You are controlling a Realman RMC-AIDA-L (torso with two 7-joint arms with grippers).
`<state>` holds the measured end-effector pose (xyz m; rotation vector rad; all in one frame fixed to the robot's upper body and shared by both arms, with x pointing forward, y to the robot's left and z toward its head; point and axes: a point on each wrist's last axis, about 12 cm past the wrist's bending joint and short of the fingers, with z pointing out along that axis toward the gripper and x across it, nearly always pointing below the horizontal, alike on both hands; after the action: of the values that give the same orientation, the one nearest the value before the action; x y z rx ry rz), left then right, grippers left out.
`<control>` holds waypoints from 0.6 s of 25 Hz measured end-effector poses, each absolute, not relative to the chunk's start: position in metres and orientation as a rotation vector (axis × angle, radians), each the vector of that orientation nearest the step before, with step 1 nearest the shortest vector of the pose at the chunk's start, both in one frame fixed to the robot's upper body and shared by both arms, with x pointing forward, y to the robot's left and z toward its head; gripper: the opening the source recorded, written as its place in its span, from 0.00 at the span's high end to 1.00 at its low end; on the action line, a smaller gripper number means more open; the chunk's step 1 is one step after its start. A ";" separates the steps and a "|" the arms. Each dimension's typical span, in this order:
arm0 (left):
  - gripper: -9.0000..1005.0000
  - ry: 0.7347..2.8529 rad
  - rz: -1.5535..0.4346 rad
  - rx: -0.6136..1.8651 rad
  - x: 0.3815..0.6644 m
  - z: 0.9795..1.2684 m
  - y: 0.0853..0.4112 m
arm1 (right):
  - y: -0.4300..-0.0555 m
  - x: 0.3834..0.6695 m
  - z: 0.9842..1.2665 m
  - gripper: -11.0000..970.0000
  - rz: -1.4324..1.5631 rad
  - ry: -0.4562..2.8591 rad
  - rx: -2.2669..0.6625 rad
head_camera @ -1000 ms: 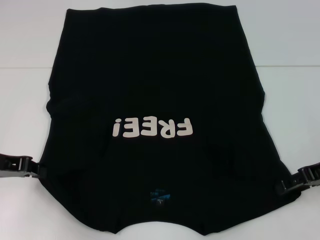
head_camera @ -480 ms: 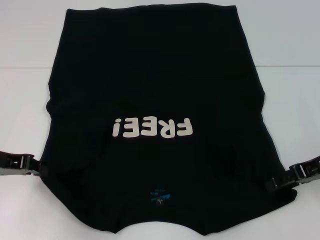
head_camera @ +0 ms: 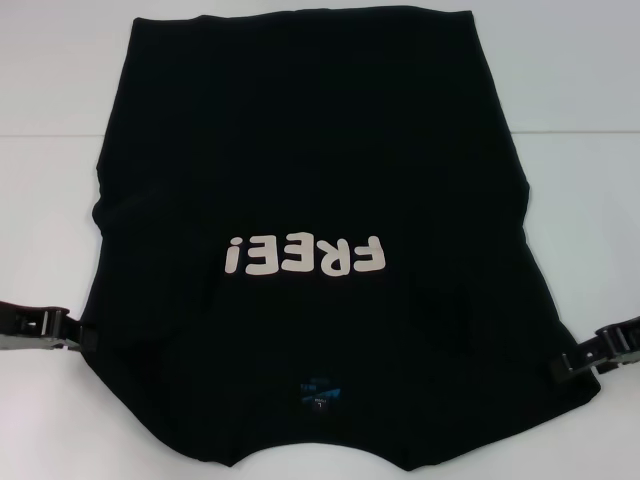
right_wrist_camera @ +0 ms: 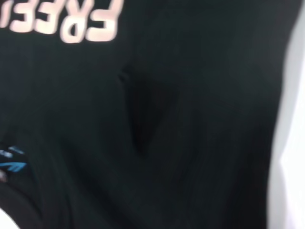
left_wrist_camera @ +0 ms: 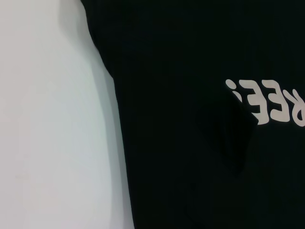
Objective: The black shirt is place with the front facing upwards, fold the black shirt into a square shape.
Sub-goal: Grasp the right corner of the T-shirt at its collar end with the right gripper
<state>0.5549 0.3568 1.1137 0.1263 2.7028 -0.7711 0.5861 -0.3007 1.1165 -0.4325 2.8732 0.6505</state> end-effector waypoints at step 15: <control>0.95 2.706 -0.778 0.125 0.553 1.113 0.357 | -0.303 0.585 1.113 0.18 0.633 2.880 -0.424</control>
<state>0.5534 0.3567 1.1128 0.1248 2.7062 -0.7781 0.5849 -0.3026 1.1125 -0.4240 2.8796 0.6329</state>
